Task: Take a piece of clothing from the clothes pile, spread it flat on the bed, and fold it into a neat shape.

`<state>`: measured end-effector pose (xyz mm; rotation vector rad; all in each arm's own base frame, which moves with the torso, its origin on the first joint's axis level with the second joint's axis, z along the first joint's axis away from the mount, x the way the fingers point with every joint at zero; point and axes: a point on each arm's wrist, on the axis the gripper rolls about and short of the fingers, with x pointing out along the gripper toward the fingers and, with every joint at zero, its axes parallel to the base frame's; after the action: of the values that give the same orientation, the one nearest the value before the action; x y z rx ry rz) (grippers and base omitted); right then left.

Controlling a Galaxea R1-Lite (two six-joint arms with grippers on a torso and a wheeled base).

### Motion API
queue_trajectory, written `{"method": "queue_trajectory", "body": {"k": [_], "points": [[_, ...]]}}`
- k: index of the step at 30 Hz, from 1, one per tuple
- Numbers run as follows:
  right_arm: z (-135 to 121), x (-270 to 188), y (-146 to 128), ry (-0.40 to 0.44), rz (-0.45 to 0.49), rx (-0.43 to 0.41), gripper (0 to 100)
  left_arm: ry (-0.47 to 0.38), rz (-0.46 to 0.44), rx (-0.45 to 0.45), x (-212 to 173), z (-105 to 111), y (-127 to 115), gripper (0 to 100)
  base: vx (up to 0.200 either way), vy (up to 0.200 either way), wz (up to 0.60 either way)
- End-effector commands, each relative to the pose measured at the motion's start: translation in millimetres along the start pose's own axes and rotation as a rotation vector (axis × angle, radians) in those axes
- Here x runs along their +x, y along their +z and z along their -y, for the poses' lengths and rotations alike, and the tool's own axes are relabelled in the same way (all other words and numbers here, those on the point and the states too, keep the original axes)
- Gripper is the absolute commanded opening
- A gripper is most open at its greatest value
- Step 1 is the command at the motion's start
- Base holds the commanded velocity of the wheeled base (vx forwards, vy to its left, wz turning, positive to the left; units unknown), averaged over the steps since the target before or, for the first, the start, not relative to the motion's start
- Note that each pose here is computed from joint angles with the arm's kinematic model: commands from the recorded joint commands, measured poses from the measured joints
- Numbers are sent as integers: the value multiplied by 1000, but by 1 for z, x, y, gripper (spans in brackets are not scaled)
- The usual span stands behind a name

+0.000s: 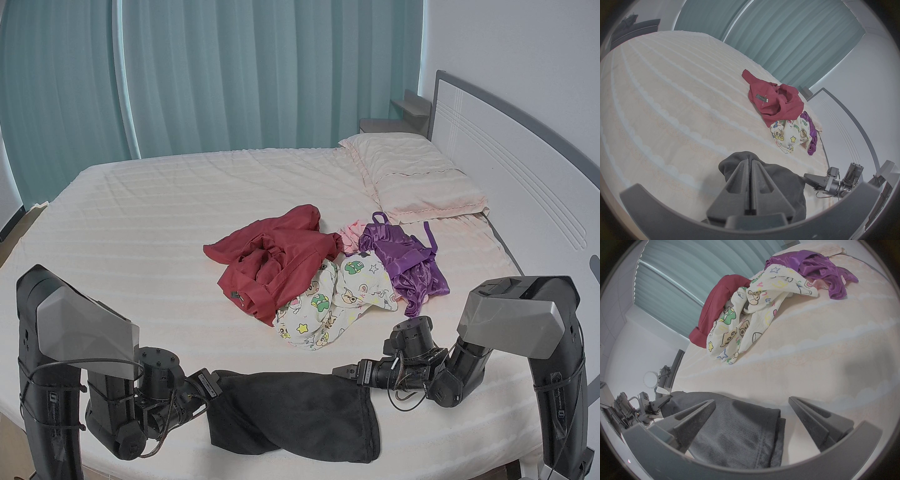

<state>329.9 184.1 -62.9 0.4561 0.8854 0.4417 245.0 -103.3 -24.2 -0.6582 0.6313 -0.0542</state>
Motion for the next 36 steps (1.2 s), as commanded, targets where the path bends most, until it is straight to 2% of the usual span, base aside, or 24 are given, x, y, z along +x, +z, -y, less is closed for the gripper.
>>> {"method": "queue_trajectory", "body": {"k": [1,4,5,12,21,26,31,32,36], "points": [[-7,3,3,8,1,-14,100,-24,21,-4,-5,4,4,0,0,0,0],[-8,5,2,5,-10,-22,100,-21,21,-4,-6,4,4,0,0,0,0],[-8,5,2,1,-15,-23,0,-21,21,-4,-6,4,4,0,0,0,0],[-9,1,7,0,8,-16,0,-6,14,-6,-5,0,3,0,0,0,0],[-12,-14,23,-64,152,54,0,52,52,-7,4,-19,17,0,0,0,0],[-11,-14,15,-72,124,47,0,81,27,-6,11,-27,11,0,0,0,0],[-11,-8,13,-56,72,47,0,78,26,-4,10,-27,11,0,0,0,0],[-10,-7,13,-56,67,49,100,75,28,-4,10,-26,11,0,0,0,0],[-12,-4,16,-41,61,48,100,78,22,-2,8,-25,10,0,0,0,0]]}}
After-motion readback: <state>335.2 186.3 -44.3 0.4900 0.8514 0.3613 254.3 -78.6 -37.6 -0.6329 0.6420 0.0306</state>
